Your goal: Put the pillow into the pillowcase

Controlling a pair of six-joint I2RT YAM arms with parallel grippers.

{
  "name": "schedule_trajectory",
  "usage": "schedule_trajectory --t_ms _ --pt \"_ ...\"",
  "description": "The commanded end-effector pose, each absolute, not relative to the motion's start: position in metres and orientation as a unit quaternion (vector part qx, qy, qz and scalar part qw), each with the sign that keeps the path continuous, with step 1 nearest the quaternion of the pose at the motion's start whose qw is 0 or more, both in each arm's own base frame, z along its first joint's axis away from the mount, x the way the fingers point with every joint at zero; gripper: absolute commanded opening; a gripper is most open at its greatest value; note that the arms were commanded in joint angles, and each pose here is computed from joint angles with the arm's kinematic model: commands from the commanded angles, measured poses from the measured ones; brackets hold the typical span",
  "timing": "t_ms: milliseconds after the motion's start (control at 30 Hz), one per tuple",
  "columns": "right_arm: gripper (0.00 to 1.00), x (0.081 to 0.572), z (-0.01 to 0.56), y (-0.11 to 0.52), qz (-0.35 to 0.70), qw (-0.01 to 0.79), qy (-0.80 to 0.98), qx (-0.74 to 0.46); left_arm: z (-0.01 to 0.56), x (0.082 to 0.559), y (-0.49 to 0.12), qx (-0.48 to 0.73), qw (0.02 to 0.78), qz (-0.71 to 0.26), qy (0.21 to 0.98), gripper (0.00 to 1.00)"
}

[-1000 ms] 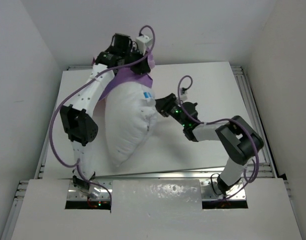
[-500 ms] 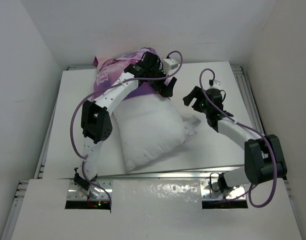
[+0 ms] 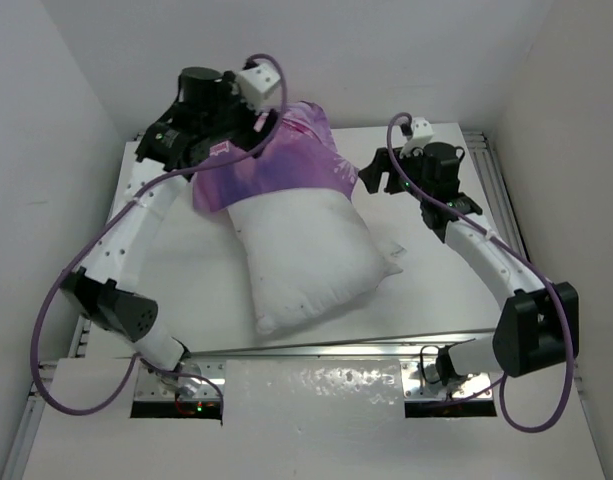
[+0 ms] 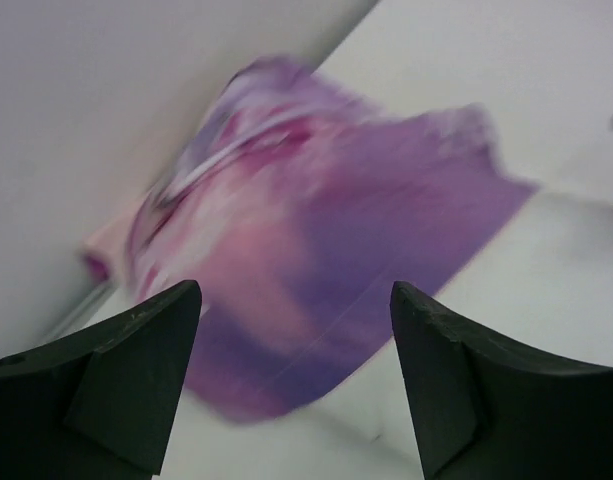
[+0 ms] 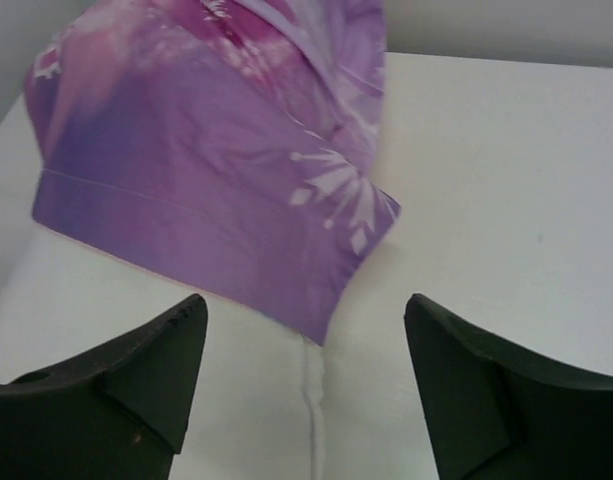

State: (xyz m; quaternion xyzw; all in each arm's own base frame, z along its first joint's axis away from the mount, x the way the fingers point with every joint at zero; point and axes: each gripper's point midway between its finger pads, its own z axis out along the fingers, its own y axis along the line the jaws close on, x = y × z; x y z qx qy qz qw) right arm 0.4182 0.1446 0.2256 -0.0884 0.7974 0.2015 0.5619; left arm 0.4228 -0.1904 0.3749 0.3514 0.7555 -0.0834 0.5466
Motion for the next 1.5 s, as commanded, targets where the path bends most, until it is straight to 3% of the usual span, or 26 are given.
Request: schedule_trajectory --t_ms 0,67,233,467,633,800,867,900,933,1000,1033,1067,1133,1467 --pt "0.80 0.432 0.240 0.188 0.257 0.544 0.782 -0.163 0.266 0.440 -0.104 0.335 0.422 0.031 0.842 0.73" --pt "0.80 0.438 0.238 0.205 0.259 0.538 0.780 -0.186 0.213 0.428 -0.080 0.345 0.366 0.078 0.861 0.84" --pt "0.85 0.438 0.234 0.277 0.157 0.550 0.734 -0.365 0.169 0.426 -0.049 0.346 0.361 0.158 0.851 0.99" --pt "0.88 0.445 0.217 0.309 0.134 0.529 0.696 -0.467 0.121 0.430 -0.030 0.349 0.332 0.170 0.860 1.00" --pt "0.90 0.460 0.192 0.315 0.100 0.514 0.695 -0.493 0.107 0.444 -0.012 0.287 0.350 0.226 0.863 1.00" --pt "0.85 0.463 0.171 0.318 0.079 0.489 0.699 -0.516 0.090 0.449 -0.010 0.288 0.356 0.237 0.857 0.98" --pt "0.77 0.464 0.168 0.316 0.074 0.495 0.701 -0.508 0.086 0.451 -0.009 0.288 0.358 0.239 0.855 0.84" --pt "0.62 0.470 0.173 0.316 0.068 0.508 0.703 -0.492 0.081 0.452 -0.010 0.291 0.355 0.238 0.856 0.75" --pt "0.54 0.473 0.175 0.315 0.065 0.517 0.706 -0.479 0.079 0.453 -0.011 0.292 0.356 0.237 0.856 0.58" --pt "0.38 0.482 0.181 0.313 0.054 0.533 0.710 -0.457 0.076 0.457 -0.014 0.295 0.356 0.230 0.856 0.37" --pt "0.19 0.485 0.183 0.313 0.052 0.539 0.710 -0.449 0.076 0.458 -0.015 0.293 0.357 0.227 0.858 0.12" --pt "0.12 0.489 0.190 0.314 0.054 0.554 0.708 -0.434 0.080 0.459 -0.016 0.290 0.361 0.224 0.858 0.01" --pt "0.00 0.493 0.196 0.313 0.051 0.567 0.709 -0.416 0.084 0.456 -0.018 0.286 0.361 0.216 0.861 0.00" --pt "0.00 0.537 0.259 0.285 0.097 0.620 0.746 -0.222 0.214 0.450 -0.035 0.229 0.418 0.157 0.865 0.00"
